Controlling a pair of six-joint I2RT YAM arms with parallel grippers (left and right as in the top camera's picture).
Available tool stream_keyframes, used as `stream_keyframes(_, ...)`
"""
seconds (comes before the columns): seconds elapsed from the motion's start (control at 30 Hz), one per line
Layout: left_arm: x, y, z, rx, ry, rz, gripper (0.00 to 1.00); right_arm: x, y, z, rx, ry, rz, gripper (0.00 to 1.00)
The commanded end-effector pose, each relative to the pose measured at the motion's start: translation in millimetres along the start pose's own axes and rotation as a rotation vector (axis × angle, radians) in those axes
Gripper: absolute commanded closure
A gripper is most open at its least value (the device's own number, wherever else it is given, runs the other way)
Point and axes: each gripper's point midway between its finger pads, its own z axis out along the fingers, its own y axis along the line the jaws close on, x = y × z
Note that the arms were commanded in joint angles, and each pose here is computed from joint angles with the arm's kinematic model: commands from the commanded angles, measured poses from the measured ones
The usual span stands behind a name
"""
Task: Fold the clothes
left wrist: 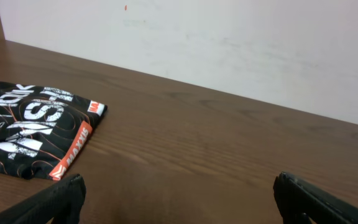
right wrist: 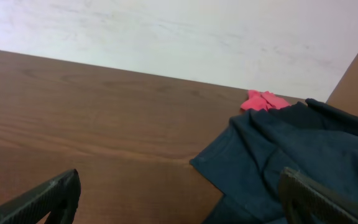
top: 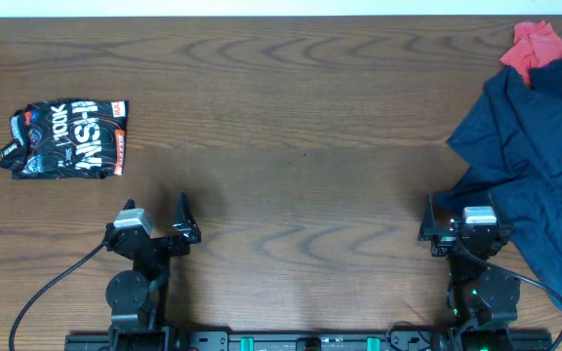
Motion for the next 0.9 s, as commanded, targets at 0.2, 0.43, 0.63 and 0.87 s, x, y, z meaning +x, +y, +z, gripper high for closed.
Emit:
stream_keyframes(0.2,14,5,0,-0.021,0.046,0.014,0.02,-1,8,0,-0.050,-0.003,0.005,0.01)
stream_keyframes(0.43,16,-1,-3,0.002,0.104,-0.006,0.02,-1,9,-2,-0.056,0.020,0.102,0.01)
stream_keyframes(0.63,5,-8,-10,-0.008,0.235,-0.016,0.02,-9,-5,-10,0.005,0.136,0.116,0.01)
stream_keyframes(0.87,-4,-11,-8,-0.076,0.499,-0.025,0.02,-3,-11,1,0.031,0.413,0.093,0.01)
